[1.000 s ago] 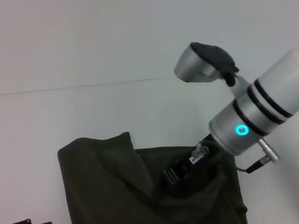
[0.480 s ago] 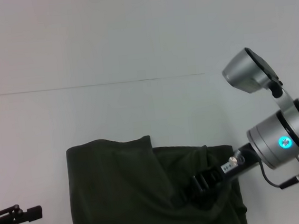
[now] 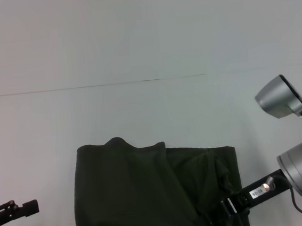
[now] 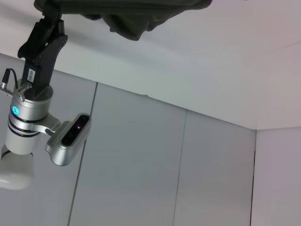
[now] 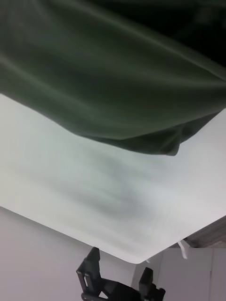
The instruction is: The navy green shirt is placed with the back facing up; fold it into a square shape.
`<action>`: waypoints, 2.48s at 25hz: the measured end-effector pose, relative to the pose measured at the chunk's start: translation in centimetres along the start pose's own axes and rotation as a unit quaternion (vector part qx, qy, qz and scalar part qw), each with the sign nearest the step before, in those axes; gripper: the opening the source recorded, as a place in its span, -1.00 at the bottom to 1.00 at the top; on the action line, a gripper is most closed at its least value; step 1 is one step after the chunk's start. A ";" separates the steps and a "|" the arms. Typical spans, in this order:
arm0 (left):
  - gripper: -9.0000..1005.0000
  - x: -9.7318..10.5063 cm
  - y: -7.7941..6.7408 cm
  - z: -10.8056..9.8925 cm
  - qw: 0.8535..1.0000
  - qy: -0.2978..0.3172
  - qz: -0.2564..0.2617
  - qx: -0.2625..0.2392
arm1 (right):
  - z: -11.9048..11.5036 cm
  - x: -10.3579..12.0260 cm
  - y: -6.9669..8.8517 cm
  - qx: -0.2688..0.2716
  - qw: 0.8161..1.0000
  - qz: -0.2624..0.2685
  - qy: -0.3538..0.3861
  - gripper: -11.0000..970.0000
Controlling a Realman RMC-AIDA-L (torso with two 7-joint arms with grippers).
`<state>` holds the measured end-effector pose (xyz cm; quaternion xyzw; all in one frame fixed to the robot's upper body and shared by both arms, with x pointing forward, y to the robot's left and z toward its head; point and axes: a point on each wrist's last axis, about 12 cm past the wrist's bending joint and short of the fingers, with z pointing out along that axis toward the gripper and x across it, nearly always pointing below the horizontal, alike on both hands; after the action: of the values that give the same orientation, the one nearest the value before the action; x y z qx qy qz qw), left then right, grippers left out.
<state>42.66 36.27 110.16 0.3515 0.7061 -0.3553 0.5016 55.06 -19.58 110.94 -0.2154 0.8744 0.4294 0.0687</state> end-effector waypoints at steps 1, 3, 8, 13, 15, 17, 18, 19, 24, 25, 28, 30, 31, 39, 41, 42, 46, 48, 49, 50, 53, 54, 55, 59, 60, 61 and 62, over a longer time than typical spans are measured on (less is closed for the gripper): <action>0.47 0.0 0.0 0.0 1.000 -0.001 -0.001 0.000 | -0.2 0.2 -0.2 0.000 1.000 0.001 -0.004 -0.93; 0.47 0.1 0.0 0.2 1.000 -0.004 -0.005 0.001 | -0.6 0.6 -0.7 0.001 1.000 0.003 -0.013 -0.93; 0.47 0.2 0.1 0.3 1.000 -0.010 -0.009 0.001 | -1.6 1.3 -1.6 0.002 0.999 0.013 -0.031 -0.93; 0.47 0.2 0.1 0.4 1.000 -0.017 -0.010 -0.001 | -1.8 2.0 -2.3 -0.006 0.999 0.016 -0.032 -0.94; 0.47 0.3 0.2 0.4 1.000 -0.019 -0.012 -0.002 | -2.0 2.4 -2.6 -0.011 0.999 0.016 -0.033 -0.94; 0.47 0.3 0.3 0.5 1.000 -0.020 -0.011 -0.005 | -2.1 3.0 -2.9 -0.015 0.999 0.016 -0.035 -0.94; 0.47 0.3 0.3 0.5 1.000 -0.021 -0.012 -0.006 | -2.1 3.2 -3.1 -0.017 0.999 0.017 -0.034 -0.94; 0.47 0.3 0.4 0.6 1.000 -0.021 -0.012 -0.006 | -2.0 3.6 -3.3 -0.018 0.999 0.019 -0.033 -0.94; 0.47 0.3 0.7 0.9 1.000 -0.025 -0.014 -0.009 | -1.7 4.4 -4.3 -0.009 0.999 0.031 -0.031 -0.94; 0.47 0.3 0.7 0.9 1.000 -0.025 -0.014 -0.009 | -1.7 4.5 -4.5 -0.006 0.999 0.032 -0.031 -0.94; 0.47 0.2 0.8 0.9 1.000 -0.027 -0.011 -0.011 | -1.7 4.7 -4.8 -0.002 0.999 0.035 -0.036 -0.94; 0.47 0.0 0.9 0.9 0.999 -0.031 -0.008 -0.012 | -1.8 4.8 -4.9 -0.001 0.999 0.034 -0.040 -0.94; 0.47 0.0 0.9 0.9 0.999 -0.033 -0.007 -0.014 | -1.9 4.9 -4.9 -0.001 0.999 0.034 -0.042 -0.94; 0.47 -0.2 1.1 0.8 0.999 -0.045 0.000 -0.024 | -1.8 5.4 -5.4 0.003 0.998 0.032 -0.045 -0.94; 0.47 -0.2 1.1 0.8 0.999 -0.045 0.001 -0.024 | -1.8 5.5 -5.4 0.003 0.999 0.031 -0.044 -0.94; 0.47 -0.2 1.1 0.8 0.999 -0.045 0.001 -0.024 | -1.8 5.5 -5.4 0.002 0.999 0.032 -0.043 -0.94; 0.47 -0.3 1.1 0.9 0.999 -0.046 0.002 -0.023 | -2.1 5.8 -5.6 -0.002 0.998 0.044 -0.038 -0.93; 0.47 -0.3 1.1 0.9 0.999 -0.046 0.002 -0.021 | -2.3 5.9 -5.8 -0.005 0.998 0.050 -0.035 -0.93; 0.47 -0.3 1.1 0.9 0.999 -0.047 0.002 -0.021 | -2.4 5.9 -5.8 -0.007 0.998 0.053 -0.035 -0.93; 0.47 -0.3 1.1 0.9 0.999 -0.047 0.002 -0.021 | -2.6 5.9 -5.9 -0.008 0.998 0.055 -0.037 -0.88; 0.47 -0.3 1.1 0.9 0.999 -0.047 0.003 -0.021 | -3.1 5.9 -5.8 -0.020 0.997 0.055 -0.048 -0.72; 0.47 -0.3 1.1 0.9 0.999 -0.047 0.003 -0.021 | -3.2 5.9 -5.7 -0.025 0.997 0.054 -0.052 -0.66; 0.47 -0.3 1.1 0.9 0.999 -0.047 0.003 -0.021 | -3.4 5.9 -5.7 -0.029 0.997 0.053 -0.057 -0.61; 0.47 -0.4 1.1 0.9 0.999 -0.047 0.003 -0.021 | -4.3 5.5 -5.5 -0.041 0.995 0.045 -0.083 -0.43; 0.47 -0.4 1.1 0.9 0.999 -0.047 0.003 -0.021 | -4.7 5.3 -5.5 -0.047 0.993 0.042 -0.099 -0.38; 0.47 -0.4 1.1 0.9 0.999 -0.047 0.003 -0.022 | -5.2 5.1 -5.5 -0.051 0.991 0.039 -0.113 -0.34; 0.47 -0.4 1.1 0.9 0.999 -0.048 0.004 -0.022 | -5.5 4.8 -5.5 -0.054 0.990 0.038 -0.128 -0.29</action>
<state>44.14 36.01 110.12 0.3254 0.6879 -0.3539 0.5437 53.45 -28.37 108.95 -0.1288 0.8416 0.5020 0.1523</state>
